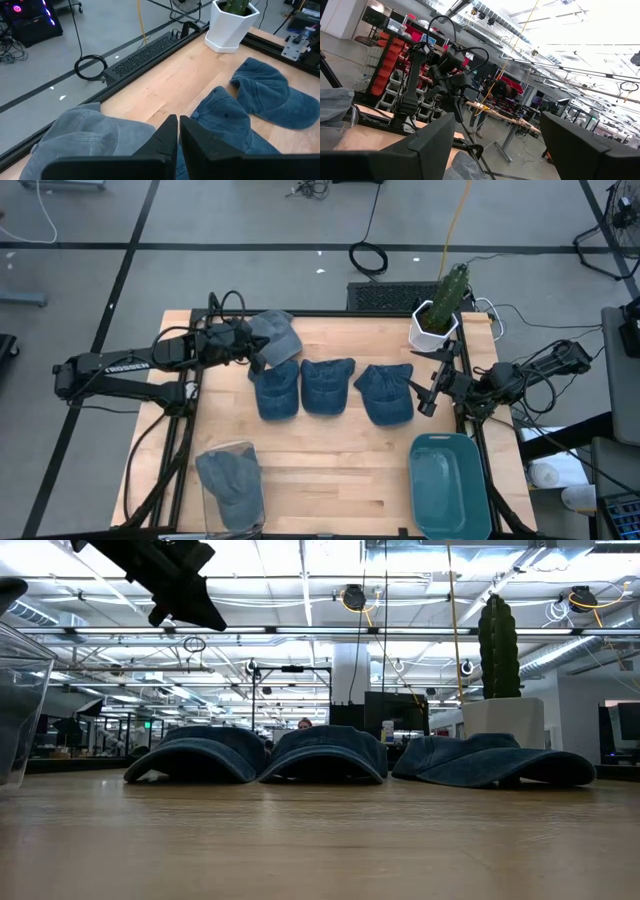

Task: Pick & Place hat
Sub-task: Put the gray cap into the transparent bin

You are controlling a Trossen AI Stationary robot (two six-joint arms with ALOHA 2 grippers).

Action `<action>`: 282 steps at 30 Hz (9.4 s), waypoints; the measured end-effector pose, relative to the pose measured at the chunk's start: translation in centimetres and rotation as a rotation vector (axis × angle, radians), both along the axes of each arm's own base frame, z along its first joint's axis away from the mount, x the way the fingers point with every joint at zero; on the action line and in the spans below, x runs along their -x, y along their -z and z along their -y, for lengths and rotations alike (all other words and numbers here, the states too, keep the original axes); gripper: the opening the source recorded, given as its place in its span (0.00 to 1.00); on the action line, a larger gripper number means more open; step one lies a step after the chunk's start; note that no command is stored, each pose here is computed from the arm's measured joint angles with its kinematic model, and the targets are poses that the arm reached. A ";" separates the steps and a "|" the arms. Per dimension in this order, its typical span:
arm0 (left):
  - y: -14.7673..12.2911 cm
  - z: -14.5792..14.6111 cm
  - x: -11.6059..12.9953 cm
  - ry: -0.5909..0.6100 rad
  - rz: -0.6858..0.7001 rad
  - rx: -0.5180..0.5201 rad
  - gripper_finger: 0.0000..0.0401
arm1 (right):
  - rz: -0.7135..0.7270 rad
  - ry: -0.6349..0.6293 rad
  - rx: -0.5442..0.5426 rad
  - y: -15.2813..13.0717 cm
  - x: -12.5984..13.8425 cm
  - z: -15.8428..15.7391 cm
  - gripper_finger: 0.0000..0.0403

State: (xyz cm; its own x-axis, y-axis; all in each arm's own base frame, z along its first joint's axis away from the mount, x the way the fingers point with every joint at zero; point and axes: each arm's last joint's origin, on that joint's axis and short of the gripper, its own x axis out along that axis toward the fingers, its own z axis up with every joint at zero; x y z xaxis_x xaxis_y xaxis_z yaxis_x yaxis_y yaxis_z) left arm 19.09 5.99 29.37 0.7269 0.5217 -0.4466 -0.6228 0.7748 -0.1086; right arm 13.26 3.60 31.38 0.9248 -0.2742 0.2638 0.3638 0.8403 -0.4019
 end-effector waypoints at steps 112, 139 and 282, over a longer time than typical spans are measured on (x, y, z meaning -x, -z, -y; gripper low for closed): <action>10.2 -20.7 -8.7 0.045 -1.003 0.622 0.42 | 0.000 0.000 0.000 0.0 0.0 0.0 0.69; 6.4 -21.1 -9.3 0.123 -1.006 0.456 0.00 | 0.000 0.000 0.000 0.0 0.0 0.0 0.69; -0.3 29.1 -7.1 0.419 -0.728 0.268 0.00 | -0.004 0.000 0.002 0.0 0.0 0.0 0.69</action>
State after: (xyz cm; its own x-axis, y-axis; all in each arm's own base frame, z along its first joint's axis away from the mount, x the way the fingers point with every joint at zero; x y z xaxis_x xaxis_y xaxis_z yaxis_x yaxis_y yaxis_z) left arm 26.18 -23.10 29.66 0.3225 0.0873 -0.9425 -0.2784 0.9604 -0.0063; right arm 13.27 3.61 31.34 0.9260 -0.2734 0.2603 0.3618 0.8397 -0.4051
